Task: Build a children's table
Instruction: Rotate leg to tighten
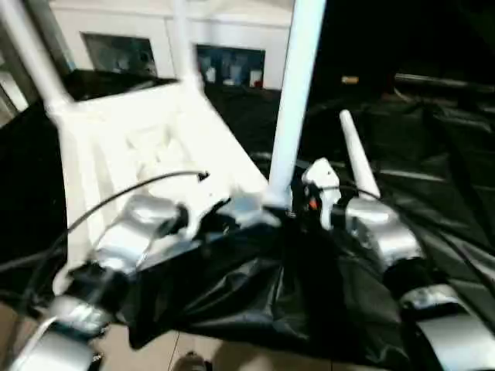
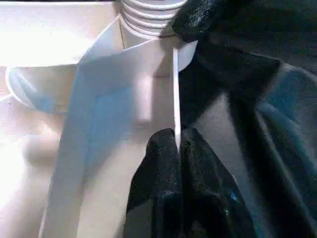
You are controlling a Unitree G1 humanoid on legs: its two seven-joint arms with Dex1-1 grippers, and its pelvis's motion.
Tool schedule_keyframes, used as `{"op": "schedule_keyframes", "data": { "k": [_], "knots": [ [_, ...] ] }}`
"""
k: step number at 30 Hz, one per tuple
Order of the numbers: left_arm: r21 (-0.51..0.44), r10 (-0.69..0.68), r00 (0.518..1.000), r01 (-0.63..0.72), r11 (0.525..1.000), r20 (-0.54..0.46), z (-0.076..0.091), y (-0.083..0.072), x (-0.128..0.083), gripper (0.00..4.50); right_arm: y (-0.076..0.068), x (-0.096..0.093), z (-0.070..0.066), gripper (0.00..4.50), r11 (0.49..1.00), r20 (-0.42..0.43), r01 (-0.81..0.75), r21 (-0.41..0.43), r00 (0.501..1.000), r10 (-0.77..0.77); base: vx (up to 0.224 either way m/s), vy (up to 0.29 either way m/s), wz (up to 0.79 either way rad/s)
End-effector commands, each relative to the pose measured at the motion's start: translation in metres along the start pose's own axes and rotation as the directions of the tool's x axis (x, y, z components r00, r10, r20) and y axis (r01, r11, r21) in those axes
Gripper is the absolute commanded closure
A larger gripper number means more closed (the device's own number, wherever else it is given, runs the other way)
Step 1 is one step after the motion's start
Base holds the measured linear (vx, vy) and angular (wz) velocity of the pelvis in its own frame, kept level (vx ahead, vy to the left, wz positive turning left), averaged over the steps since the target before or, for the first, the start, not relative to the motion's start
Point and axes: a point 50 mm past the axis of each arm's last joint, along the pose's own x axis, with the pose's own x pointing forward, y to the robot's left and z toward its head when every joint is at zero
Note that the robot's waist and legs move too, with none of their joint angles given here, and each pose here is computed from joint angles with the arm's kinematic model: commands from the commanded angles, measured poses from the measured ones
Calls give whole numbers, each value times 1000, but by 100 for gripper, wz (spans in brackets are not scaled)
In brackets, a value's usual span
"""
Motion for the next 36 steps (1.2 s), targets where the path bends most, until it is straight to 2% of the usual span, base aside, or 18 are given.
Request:
{"op": "schedule_keyframes", "data": {
  "k": [1, 5, 9, 13, 18, 19, 20, 22, 25, 26, 28, 29, 32, 34, 36],
  "knots": [
    [100, -129, 990, 123, 987, 52, 16, -12, 1, 450, 9, 0, 2, 81, 993, 2, -117, -23, 993, 117, 0, 0, 0],
    [98, -137, 990, 134, 986, 26, 9, -14, -4, 450, 11, -3, 1, 107, 987, -8, -158, -8, 987, 158, 0, 0, 0],
    [95, -121, 992, 118, 988, 20, 5, -12, -5, 450, 13, -2, -3, 149, 984, -37, -179, -12, 983, 178, 0, 0, 0],
    [96, -110, 994, 107, 990, 18, 5, -11, -7, 450, 15, -2, -5, 172, 982, -44, -191, 1, 981, 191, 0, 0, 0],
    [69, -48, 999, 46, 997, 24, 5, -6, -5, 450, 18, 4, -15, 177, 988, -32, -138, 64, 990, 140, 0, 0, 0],
    [36, 9, 1000, -10, 999, 28, 6, -2, -2, 450, 17, 8, -21, 177, 995, -42, -58, 85, 997, 62, 0, 0, 0],
    [-23, 120, 992, -119, 993, 41, 9, 6, 6, 450, 14, 18, -36, 177, 979, -92, 139, 149, 988, -127, 0, 0, 0],
    [-42, 156, 987, -154, 987, 43, 10, 8, 9, 450, 14, 21, -41, 177, 963, -117, 207, 171, 975, -188, 0, 0, 0],
    [-142, 297, 954, -290, 946, 32, 14, 15, 25, 450, 16, 38, -49, 177, 876, -160, 388, 286, 921, -356, 0, 0, 0],
    [-168, 334, 942, -325, 931, 31, 17, 16, 31, 450, 17, 44, -49, 178, 851, -169, 428, 305, 903, -394, 0, 0, 0],
    [-191, 364, 931, -350, 917, 42, 22, 16, 39, 450, 20, 53, -47, 178, 834, -178, 454, 314, 891, -418, 0, 0, 0],
    [-212, 386, 921, -367, 906, 54, 29, 14, 47, 450, 24, 64, -44, 178, 826, -180, 467, 316, 884, -431, 0, 0, 0],
    [-192, 365, 927, -345, 919, 80, 38, 8, 57, 450, 32, 76, -36, 178, 849, -127, 420, 320, 907, -401, 0, 0, 0],
    [-183, 337, 935, -315, 931, 107, 42, 4, 61, 450, 33, 79, -31, 122, 859, -89, 387, 335, 920, -381, 0, 0, 0],
    [-169, 314, 942, -292, 941, 121, 42, 2, 60, 450, 31, 78, -27, 108, 868, -63, 367, 334, 928, -368, 0, 0, 0]
  ]
}}
